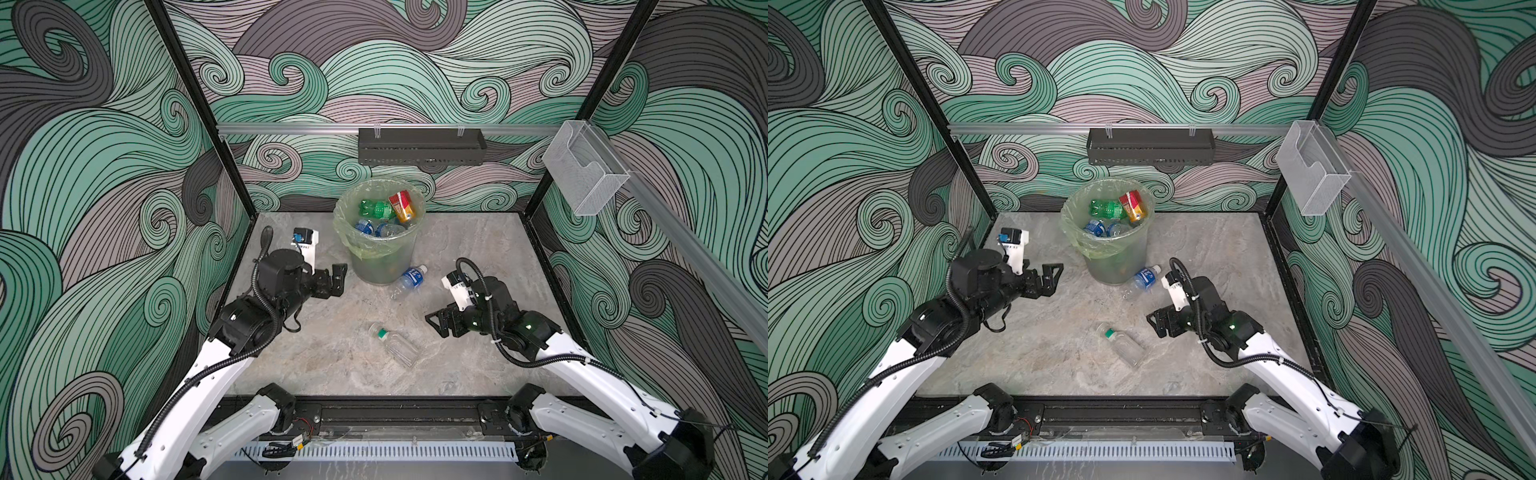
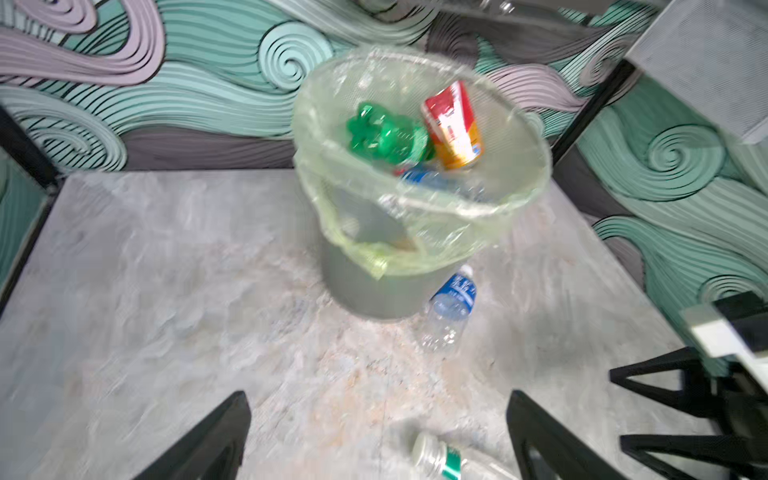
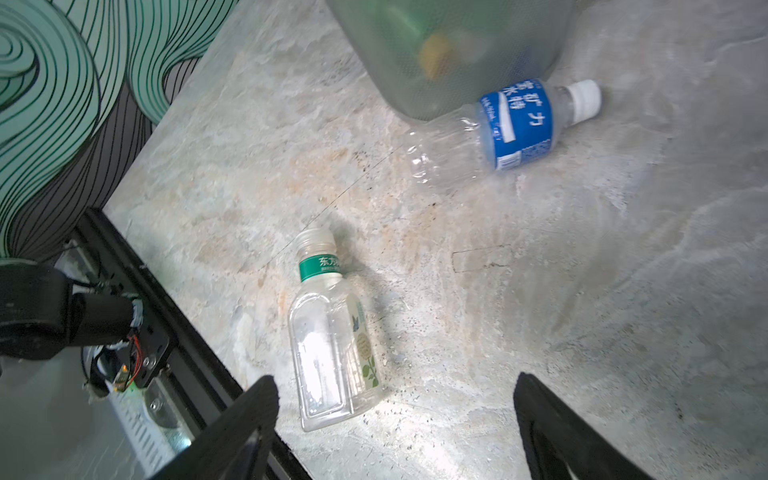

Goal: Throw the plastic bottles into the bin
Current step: 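Grasp the green-labelled clear bottle with the right gripper while the left withdraws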

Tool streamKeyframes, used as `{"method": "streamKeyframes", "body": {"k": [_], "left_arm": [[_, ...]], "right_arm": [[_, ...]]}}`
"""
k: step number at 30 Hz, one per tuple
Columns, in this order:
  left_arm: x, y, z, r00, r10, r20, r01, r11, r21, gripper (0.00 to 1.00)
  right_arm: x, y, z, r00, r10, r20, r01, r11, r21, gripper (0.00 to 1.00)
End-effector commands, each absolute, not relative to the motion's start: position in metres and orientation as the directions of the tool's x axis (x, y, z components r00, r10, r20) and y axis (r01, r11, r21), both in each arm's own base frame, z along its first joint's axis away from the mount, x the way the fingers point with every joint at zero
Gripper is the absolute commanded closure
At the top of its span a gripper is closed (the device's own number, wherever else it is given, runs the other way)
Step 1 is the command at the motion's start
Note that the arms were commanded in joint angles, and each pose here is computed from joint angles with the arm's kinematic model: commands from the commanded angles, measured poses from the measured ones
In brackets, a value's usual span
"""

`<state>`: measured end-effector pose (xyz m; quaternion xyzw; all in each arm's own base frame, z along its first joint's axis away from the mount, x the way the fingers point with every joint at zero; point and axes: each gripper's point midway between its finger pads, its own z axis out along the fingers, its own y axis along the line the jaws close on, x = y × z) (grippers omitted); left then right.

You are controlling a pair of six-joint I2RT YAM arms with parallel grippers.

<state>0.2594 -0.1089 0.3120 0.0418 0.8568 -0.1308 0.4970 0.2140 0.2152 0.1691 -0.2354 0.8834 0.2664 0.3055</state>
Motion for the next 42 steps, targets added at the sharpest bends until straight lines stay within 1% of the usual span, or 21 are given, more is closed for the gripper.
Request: {"method": "streamKeyframes", "body": {"k": [1,5,11,19,24,28,37,42], "left_arm": [[0.242,-0.075,0.280,-0.551,-0.075,-0.831,0.066,0.989,-0.133,0.01],[0.225,-0.061,0.247,-0.598,-0.104,-0.795,0.011,0.990,-0.138,0.02],[0.213,-0.046,0.214,-0.619,-0.119,-0.776,-0.048,0.992,-0.114,0.01],[0.212,-0.043,0.216,-0.615,-0.111,-0.780,-0.051,0.994,-0.102,0.01],[0.213,-0.043,0.216,-0.615,-0.115,-0.780,-0.050,0.993,-0.107,0.01],[0.212,-0.042,0.216,-0.613,-0.115,-0.782,-0.052,0.993,-0.106,0.01],[0.213,-0.042,0.215,-0.616,-0.115,-0.779,-0.055,0.993,-0.103,0.01],[0.213,-0.042,0.214,-0.618,-0.115,-0.778,-0.056,0.993,-0.102,0.01]], "right_arm": [[0.199,0.236,0.164,-0.687,-0.355,-0.634,-0.659,0.673,0.336,0.11],[0.184,0.253,0.146,-0.676,-0.449,-0.584,-0.701,0.635,0.323,0.11],[0.177,0.271,0.131,-0.655,-0.519,-0.550,-0.729,0.627,0.276,0.09],[0.173,0.301,0.101,-0.631,-0.608,-0.482,-0.759,0.612,0.223,0.09],[0.170,0.314,0.076,-0.615,-0.671,-0.414,-0.775,0.612,0.161,0.12],[0.170,0.320,0.062,-0.618,-0.683,-0.390,-0.772,0.622,0.132,0.14],[0.174,0.316,0.041,-0.655,-0.667,-0.354,-0.734,0.672,0.093,0.24],[0.178,0.315,0.044,-0.658,-0.656,-0.370,-0.725,0.684,0.077,0.34]]}}
